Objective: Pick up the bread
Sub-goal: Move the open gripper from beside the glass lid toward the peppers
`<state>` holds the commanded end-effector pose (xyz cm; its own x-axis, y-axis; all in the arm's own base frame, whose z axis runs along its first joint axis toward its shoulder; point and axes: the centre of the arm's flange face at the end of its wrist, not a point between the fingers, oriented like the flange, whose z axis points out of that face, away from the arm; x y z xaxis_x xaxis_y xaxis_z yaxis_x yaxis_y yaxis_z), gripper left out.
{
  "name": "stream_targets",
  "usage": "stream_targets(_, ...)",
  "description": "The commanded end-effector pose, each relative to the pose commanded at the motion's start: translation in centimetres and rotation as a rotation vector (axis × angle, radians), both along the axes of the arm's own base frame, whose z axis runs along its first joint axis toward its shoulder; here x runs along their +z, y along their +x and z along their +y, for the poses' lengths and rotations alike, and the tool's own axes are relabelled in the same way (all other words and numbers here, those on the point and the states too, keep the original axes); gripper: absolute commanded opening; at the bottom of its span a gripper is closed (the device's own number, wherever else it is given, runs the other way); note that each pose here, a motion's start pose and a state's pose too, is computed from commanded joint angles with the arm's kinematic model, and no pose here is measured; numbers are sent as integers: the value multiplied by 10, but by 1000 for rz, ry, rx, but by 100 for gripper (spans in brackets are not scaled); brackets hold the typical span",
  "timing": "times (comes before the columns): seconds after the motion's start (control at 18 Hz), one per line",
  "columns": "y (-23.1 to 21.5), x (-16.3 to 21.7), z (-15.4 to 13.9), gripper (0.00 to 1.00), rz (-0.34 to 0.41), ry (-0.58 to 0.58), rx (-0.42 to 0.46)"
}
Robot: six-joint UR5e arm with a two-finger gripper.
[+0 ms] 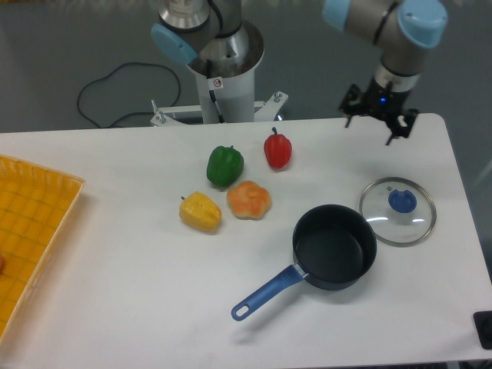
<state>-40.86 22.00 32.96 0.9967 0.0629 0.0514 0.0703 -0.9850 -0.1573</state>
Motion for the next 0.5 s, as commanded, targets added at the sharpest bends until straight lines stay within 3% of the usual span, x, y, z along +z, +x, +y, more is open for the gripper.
stream_targets(0.17,55,16,30,100,8,3,98)
stream_targets(0.28,87,18,65,100,-5,-6,126)
stream_targets(0.5,119,4,99,100,-20,-8,175)
